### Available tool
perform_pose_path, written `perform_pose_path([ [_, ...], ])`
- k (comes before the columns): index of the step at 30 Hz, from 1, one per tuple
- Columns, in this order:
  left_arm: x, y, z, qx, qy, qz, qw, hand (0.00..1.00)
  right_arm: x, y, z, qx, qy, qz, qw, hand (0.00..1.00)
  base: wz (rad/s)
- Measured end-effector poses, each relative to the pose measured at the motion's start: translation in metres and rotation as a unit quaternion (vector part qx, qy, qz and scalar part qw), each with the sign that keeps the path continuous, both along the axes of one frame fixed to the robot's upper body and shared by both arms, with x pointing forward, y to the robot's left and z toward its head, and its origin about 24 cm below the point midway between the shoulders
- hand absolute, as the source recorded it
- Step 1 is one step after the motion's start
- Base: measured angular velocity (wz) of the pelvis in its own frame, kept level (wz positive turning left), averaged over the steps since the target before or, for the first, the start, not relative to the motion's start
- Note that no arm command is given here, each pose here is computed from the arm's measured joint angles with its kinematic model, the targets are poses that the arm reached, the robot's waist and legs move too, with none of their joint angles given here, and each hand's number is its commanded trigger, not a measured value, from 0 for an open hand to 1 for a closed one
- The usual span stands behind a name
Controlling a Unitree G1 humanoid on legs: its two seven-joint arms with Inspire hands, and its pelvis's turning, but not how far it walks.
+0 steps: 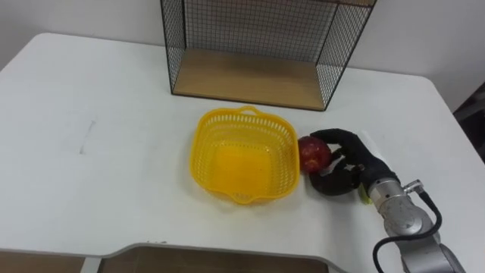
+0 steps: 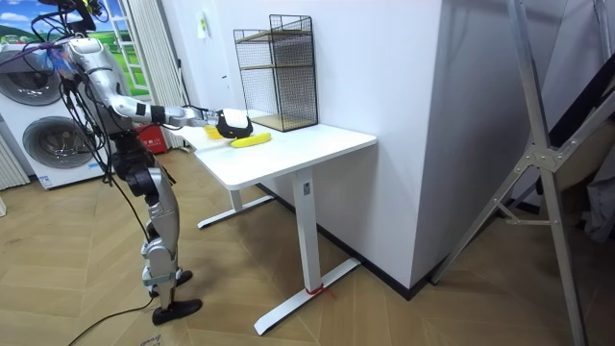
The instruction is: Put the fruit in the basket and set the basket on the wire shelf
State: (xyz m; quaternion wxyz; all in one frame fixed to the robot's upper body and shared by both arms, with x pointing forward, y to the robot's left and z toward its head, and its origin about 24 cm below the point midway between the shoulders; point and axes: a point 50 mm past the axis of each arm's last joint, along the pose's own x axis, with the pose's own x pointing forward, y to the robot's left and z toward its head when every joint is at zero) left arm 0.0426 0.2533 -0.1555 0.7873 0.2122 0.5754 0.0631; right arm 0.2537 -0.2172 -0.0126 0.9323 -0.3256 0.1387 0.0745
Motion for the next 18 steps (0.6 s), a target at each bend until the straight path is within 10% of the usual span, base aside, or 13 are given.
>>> perform_pose_path([
  [18,-0.006,0.0,-0.001,-0.001,0.007,0.003,1.0,0.0,-0.01,-0.002,-0.008,0.123,0.009,-0.047,0.991,1.0,0.01],
])
